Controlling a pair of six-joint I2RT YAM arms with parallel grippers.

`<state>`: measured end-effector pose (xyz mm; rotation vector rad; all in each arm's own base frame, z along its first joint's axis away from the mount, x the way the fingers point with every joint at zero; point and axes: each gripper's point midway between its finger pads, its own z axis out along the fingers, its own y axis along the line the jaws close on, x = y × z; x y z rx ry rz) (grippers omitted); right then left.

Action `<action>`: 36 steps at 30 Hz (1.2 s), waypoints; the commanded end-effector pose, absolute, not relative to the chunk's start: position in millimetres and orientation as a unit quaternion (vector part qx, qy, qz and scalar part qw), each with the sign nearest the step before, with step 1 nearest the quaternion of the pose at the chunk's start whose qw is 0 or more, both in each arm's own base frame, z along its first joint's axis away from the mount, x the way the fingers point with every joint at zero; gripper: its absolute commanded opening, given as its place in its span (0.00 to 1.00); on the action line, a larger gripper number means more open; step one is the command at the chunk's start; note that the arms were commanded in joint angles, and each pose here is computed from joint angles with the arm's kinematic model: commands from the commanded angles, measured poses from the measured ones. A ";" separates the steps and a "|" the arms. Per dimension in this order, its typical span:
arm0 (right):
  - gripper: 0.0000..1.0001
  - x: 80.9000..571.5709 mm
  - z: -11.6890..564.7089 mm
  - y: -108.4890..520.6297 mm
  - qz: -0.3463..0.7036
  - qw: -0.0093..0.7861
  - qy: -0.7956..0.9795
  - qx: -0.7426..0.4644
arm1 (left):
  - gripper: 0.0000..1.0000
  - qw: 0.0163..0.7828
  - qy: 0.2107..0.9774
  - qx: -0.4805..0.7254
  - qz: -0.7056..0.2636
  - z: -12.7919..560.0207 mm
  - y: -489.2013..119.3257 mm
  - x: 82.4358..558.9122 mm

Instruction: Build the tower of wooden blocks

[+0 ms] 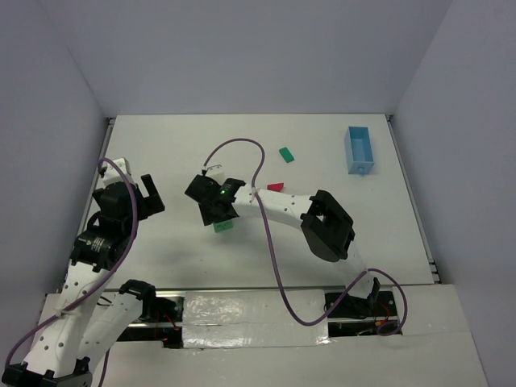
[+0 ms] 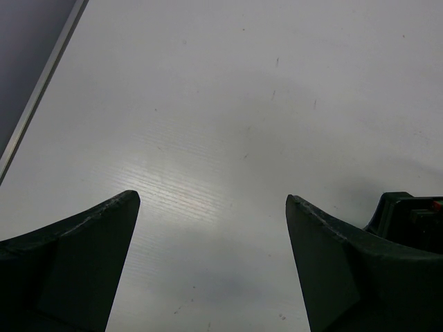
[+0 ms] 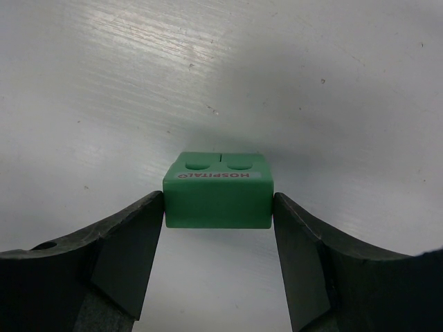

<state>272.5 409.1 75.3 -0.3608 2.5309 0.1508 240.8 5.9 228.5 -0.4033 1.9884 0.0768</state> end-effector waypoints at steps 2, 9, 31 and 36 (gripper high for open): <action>0.71 281.2 83.7 415.0 0.063 0.299 0.943 -0.132 | 1.00 0.541 0.824 -0.166 0.032 233.5 6.4 245.5; 0.70 278.6 85.2 413.8 0.064 0.298 0.944 -0.128 | 1.00 0.540 0.824 -0.166 0.032 232.8 6.4 245.5; 0.69 273.2 91.3 408.8 0.068 0.302 0.944 -0.119 | 0.99 0.539 0.825 -0.164 0.031 232.6 5.5 246.3; 0.69 272.3 92.8 409.1 0.068 0.303 0.943 -0.120 | 1.00 0.539 0.826 -0.163 0.030 231.9 5.2 246.3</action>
